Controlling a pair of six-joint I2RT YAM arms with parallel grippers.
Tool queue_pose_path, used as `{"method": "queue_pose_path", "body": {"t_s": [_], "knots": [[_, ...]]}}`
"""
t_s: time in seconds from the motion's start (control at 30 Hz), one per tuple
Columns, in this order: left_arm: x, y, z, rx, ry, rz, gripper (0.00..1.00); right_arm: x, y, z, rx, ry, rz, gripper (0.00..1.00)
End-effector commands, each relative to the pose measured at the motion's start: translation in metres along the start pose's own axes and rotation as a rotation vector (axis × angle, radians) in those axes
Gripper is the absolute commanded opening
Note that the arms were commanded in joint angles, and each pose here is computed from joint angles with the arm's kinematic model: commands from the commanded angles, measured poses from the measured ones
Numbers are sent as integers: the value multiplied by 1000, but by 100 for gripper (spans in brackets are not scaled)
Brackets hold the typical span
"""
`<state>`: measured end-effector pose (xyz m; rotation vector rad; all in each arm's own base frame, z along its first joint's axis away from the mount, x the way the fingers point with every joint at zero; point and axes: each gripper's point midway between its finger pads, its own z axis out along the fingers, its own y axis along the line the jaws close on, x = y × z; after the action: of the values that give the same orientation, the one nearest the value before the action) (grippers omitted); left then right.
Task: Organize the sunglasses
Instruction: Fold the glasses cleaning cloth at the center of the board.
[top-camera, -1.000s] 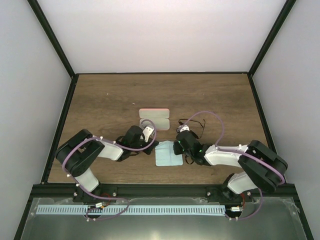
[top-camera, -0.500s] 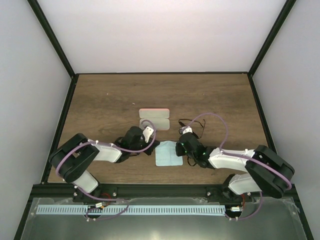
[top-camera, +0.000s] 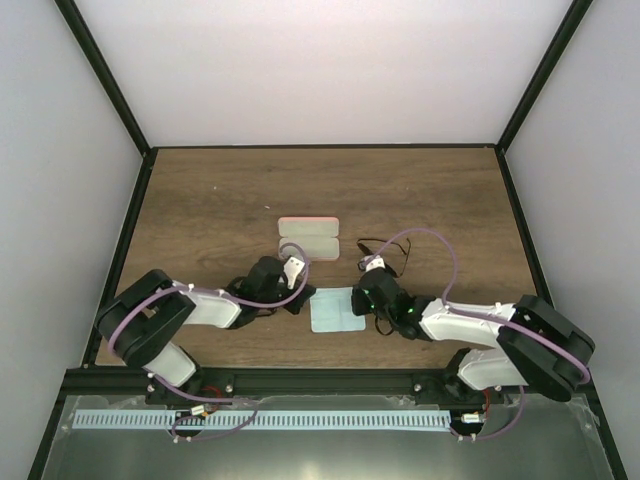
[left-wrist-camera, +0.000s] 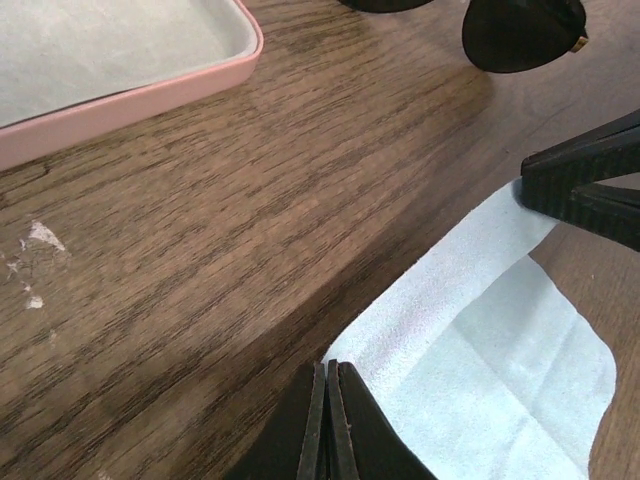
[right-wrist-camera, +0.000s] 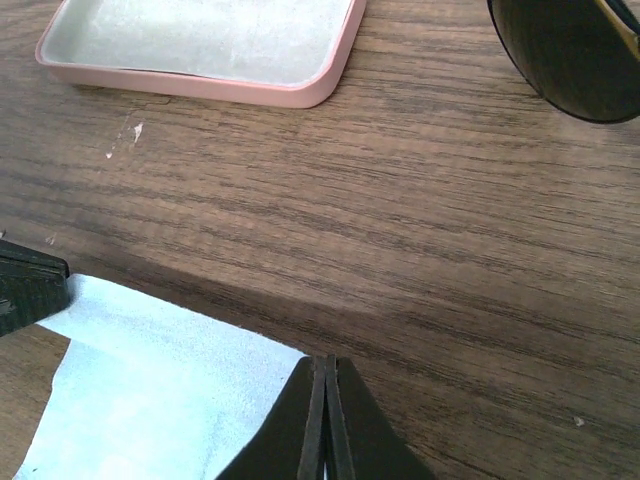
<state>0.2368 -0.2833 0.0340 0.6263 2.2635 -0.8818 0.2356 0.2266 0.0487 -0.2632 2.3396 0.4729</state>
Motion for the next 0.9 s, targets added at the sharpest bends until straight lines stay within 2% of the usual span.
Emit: {"method": "queue_pose_path", "body": {"t_s": [0.0, 0.87], "knots": [[-5, -7, -5, 17, -24, 4, 4, 1, 2, -6, -8, -4, 9, 1], [8, -21, -8, 57, -4, 14, 4, 13, 5, -15, -18, 5, 10, 1]]}}
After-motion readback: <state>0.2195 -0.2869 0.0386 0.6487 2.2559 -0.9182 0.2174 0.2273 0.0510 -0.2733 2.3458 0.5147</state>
